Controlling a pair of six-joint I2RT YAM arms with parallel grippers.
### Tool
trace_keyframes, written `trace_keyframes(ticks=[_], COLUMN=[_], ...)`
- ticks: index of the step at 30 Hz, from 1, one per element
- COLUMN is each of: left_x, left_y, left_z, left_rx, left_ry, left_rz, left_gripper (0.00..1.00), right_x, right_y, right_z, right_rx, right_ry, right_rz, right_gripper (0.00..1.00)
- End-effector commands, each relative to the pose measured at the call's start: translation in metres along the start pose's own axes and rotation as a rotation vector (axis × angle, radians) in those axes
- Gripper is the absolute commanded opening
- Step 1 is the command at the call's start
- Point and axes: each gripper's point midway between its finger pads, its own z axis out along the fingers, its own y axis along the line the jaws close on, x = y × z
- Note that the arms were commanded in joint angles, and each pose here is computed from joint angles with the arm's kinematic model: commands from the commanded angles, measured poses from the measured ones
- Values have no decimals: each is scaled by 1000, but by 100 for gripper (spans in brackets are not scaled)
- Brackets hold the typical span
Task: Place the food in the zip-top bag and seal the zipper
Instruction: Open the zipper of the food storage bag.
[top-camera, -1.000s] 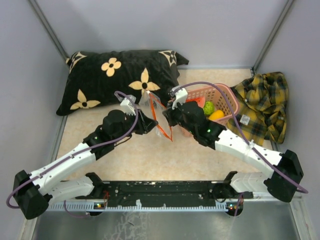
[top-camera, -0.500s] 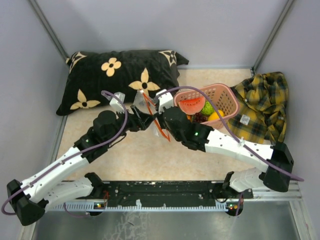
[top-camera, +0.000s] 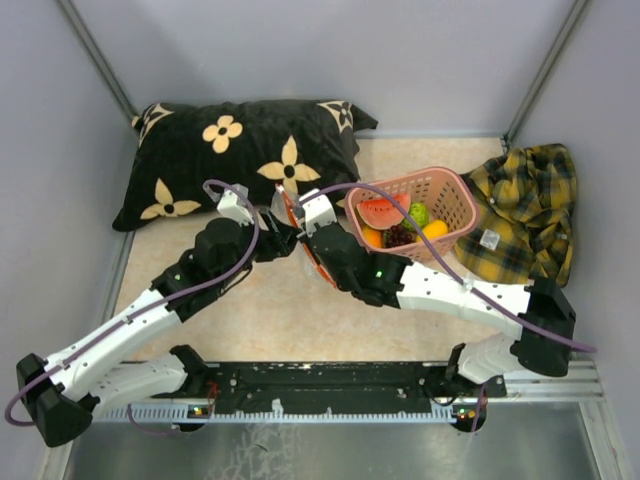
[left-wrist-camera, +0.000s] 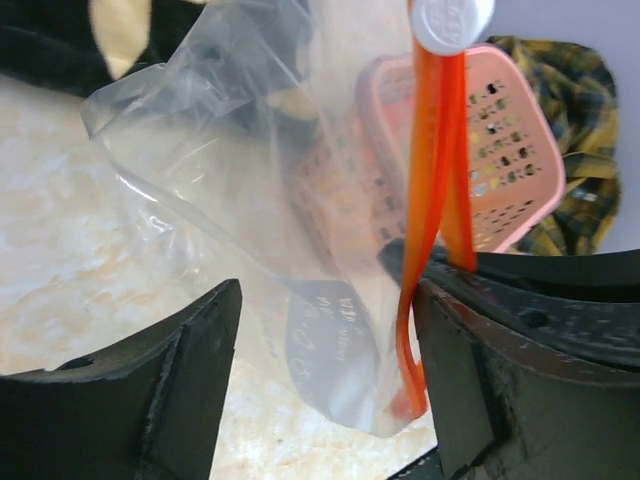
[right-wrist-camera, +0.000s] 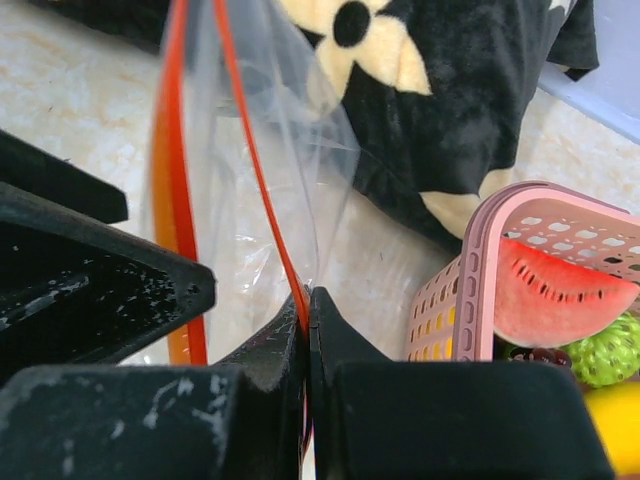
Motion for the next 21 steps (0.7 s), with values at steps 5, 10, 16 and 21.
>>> trace_keyframes(ticks=[5,10,16,21], left_x=[-6,-9,-4,-12], left_y=[30,31,4,-11], left_z=[-11,-17,-12,-11], left_rx=[-143,-148,-32,28], left_ry=[-26,-28,29,1], left_rz=[38,47,28,5], left_gripper=[63,57,71,76], right_x=[-46,-50,-58,-60], right_y=[-11,-12,1,6], right_z=[-10,-13,-12,-11], right_rx=[55,45,-3,-8], right_ry=[-126,-144,-163,-168], right_rz=[79,95,108,102], right_gripper=[0,0,0,0])
